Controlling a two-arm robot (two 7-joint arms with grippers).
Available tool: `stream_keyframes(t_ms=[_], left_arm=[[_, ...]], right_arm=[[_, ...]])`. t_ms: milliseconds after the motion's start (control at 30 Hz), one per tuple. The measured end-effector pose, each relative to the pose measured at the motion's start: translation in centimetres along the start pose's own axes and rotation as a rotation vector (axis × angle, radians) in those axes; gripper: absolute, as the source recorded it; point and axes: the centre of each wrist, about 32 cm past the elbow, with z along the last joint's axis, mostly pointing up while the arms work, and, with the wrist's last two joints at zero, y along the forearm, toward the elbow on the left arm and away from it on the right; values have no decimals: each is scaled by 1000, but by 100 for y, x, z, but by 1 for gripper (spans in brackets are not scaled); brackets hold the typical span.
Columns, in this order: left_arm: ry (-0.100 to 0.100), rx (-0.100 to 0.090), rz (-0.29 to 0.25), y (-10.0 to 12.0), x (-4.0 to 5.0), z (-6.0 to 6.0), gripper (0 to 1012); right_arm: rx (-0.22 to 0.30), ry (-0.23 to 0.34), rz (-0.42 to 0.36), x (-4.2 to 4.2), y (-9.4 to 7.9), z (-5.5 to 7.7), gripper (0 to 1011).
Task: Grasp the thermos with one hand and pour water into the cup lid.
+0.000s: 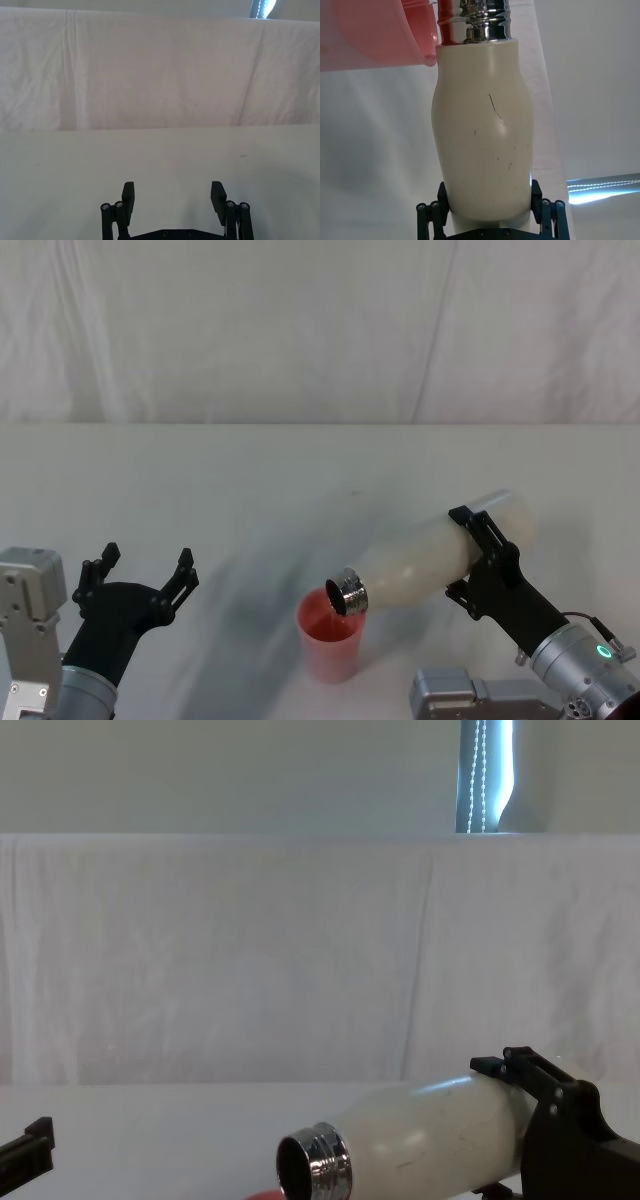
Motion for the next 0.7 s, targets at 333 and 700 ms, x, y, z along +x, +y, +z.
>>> stream_keyframes(t_ms=[333,700], left_arm=[[0,0,0,0,0,0,1001],[0,0,0,0,0,0,1001]], right_arm=[[1,0,-1,-1,0,-2,964],[1,0,-3,-1,1,-1,964]])
